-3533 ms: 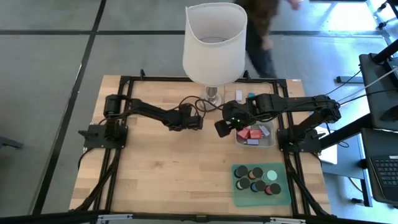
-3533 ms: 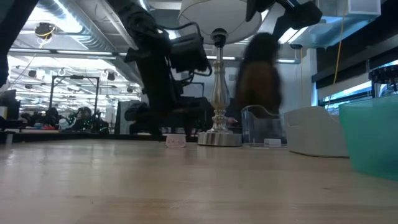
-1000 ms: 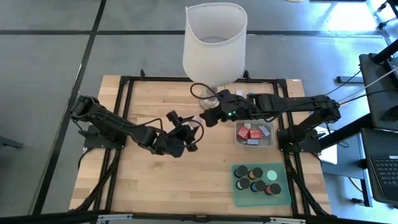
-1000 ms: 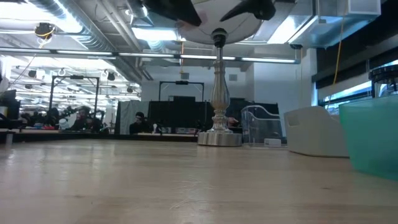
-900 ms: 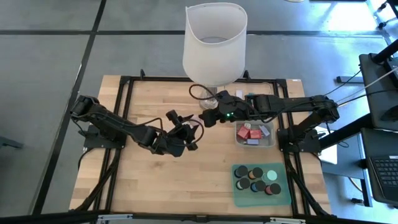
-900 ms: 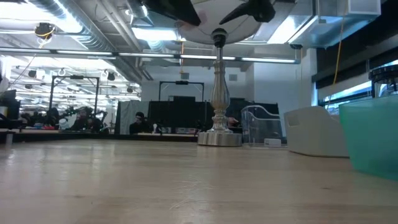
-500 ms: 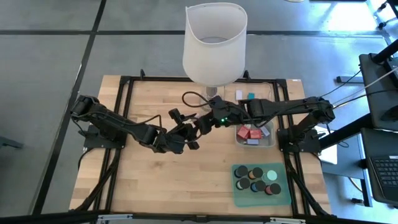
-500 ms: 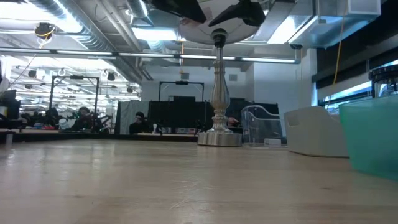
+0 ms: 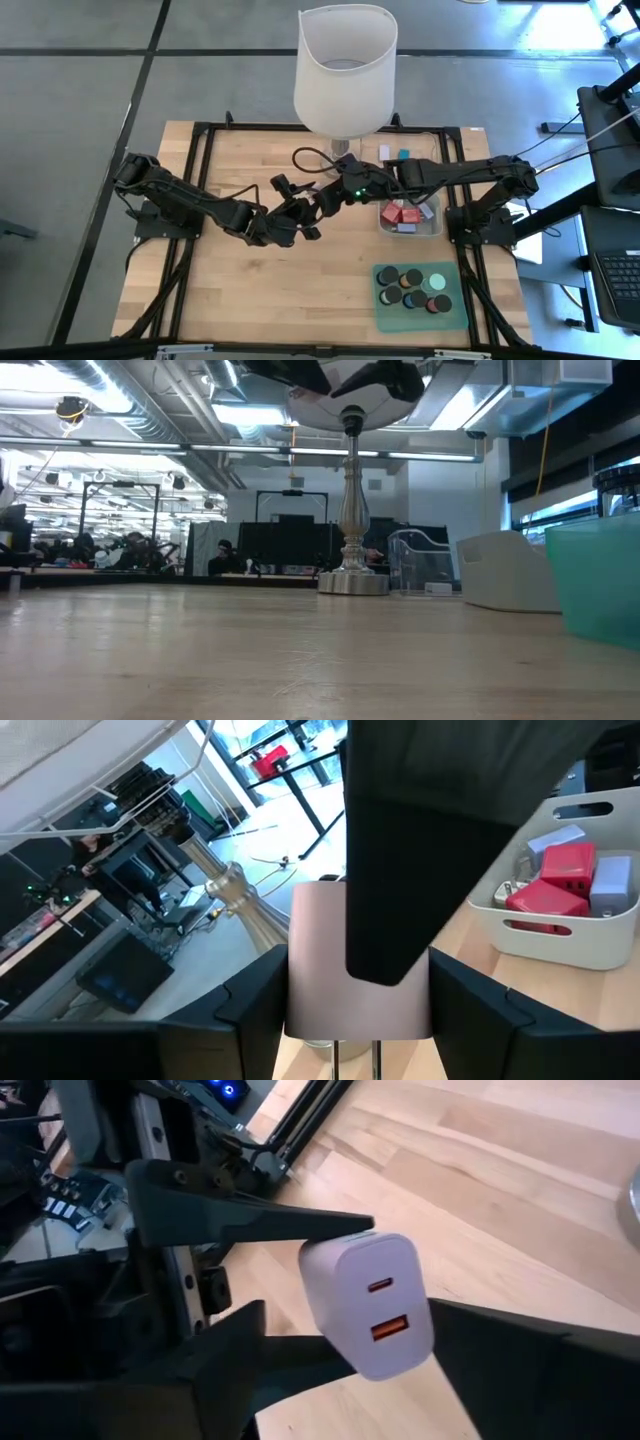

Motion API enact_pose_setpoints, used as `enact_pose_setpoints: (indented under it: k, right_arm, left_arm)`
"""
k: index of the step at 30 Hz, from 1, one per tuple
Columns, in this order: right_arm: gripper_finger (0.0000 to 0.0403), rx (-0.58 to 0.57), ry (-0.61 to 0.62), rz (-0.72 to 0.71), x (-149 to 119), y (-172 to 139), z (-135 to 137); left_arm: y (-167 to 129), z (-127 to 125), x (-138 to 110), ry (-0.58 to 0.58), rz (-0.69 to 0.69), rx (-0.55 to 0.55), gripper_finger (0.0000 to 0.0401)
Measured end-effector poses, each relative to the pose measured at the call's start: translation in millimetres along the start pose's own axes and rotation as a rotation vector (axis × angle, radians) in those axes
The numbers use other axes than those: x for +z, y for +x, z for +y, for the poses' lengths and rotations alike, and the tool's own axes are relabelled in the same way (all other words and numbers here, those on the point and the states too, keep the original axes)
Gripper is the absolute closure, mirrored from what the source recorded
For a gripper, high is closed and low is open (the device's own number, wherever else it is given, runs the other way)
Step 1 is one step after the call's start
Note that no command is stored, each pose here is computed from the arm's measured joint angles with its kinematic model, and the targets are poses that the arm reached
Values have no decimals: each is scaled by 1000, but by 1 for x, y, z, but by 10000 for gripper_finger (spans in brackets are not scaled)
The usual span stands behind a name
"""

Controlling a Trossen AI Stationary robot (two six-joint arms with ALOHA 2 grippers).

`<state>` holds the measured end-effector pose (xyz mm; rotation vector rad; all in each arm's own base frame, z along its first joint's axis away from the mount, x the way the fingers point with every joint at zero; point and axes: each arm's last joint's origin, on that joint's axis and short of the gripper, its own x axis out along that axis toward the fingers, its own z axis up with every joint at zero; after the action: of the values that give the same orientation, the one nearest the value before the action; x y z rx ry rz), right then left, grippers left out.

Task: Pick & Place Office items
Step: Put the pink charger adapter into the gray bin

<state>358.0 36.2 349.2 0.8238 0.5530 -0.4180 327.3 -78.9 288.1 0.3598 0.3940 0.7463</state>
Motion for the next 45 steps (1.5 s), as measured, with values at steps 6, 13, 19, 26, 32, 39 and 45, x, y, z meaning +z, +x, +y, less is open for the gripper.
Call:
enact_pose_setpoints:
  k: [6, 13, 19, 26, 32, 39, 45]
  right_arm:
    - [210, -30, 1, -34, 1, 0, -1]
    - [279, -41, -15, -38, 0, -1, -2]
    - [279, -48, -10, -51, 1, -1, -2]
    - [281, -33, 15, -52, 1, -1, -1]
    - [281, -84, 4, -25, 1, 0, -7]
    - [282, -251, -39, 108, -7, -14, -26]
    - [282, -279, -51, 234, -28, -43, -24]
  left_arm:
    - [0, 0, 2, -17, -9, 0, 203]
    - [0, -1, 2, -24, -14, -18, 203]
    - [0, 0, 3, -33, -18, -23, 198]
    - [-4, -2, 5, 8, -33, -19, 163]
    - [-8, 6, 11, -181, -48, -98, 125]
    - [-17, 28, 19, -330, -42, -199, 104]
    - [-29, 40, 10, -339, 41, -199, 105]
